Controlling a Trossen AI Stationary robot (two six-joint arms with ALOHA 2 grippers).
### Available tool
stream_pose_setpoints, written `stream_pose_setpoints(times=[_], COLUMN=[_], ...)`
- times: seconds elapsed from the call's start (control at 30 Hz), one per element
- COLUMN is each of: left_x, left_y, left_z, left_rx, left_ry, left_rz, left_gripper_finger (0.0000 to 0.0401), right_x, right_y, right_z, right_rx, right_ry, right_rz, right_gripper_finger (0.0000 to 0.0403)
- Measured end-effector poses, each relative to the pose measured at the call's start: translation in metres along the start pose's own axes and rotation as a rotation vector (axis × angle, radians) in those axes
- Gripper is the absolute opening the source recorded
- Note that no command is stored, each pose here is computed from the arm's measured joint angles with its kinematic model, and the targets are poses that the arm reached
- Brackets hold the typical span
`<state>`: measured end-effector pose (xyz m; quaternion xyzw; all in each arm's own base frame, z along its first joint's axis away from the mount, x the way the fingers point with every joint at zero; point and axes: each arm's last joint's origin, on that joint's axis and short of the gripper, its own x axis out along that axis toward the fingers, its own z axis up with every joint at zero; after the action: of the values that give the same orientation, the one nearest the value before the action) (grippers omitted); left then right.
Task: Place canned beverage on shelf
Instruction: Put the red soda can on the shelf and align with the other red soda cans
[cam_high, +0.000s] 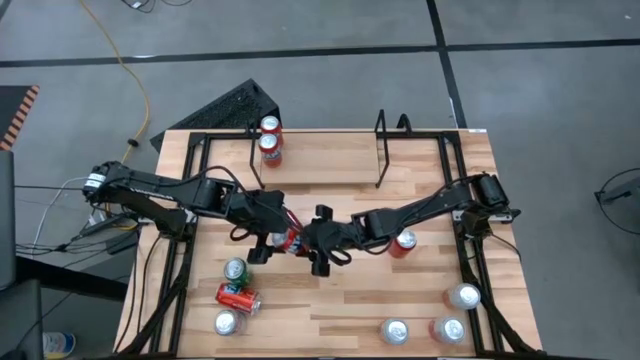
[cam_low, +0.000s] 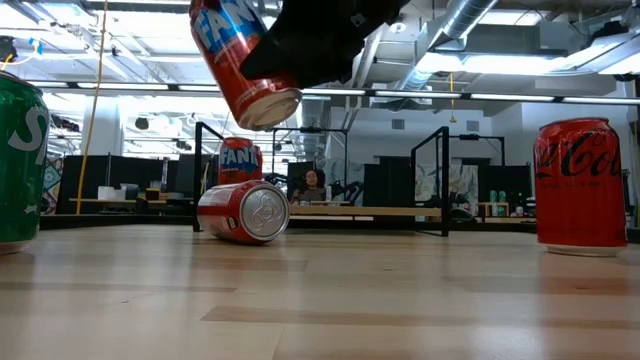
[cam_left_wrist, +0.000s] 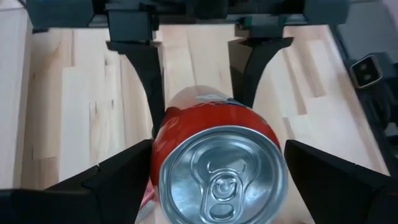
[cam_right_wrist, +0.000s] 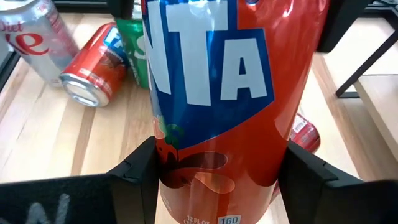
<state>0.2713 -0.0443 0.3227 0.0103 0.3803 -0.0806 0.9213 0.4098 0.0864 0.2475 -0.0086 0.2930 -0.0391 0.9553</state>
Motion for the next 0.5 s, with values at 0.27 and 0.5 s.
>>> stream_pose_setpoints(times=[0.27,0.5], left_x=[0.0009,0.0012], left_y=[0.0000,0.0002], left_z=[-0.0010,-0.0018], left_rx=[0.008,0.026], left_ry=[0.005,0.012], left_rz=[0.003,0.015], left_gripper_finger=[0.0343,0.0288], right_x=[0.0000,-0.0001], right_y=[0.0005,0.0010], right_z=[0.0015,0.0023], right_rx=[-0.006,-0.005], right_ry=[-0.015,-0.024], right_rz=[0.003,0.006], right_gripper_finger=[0.0230,0.0234])
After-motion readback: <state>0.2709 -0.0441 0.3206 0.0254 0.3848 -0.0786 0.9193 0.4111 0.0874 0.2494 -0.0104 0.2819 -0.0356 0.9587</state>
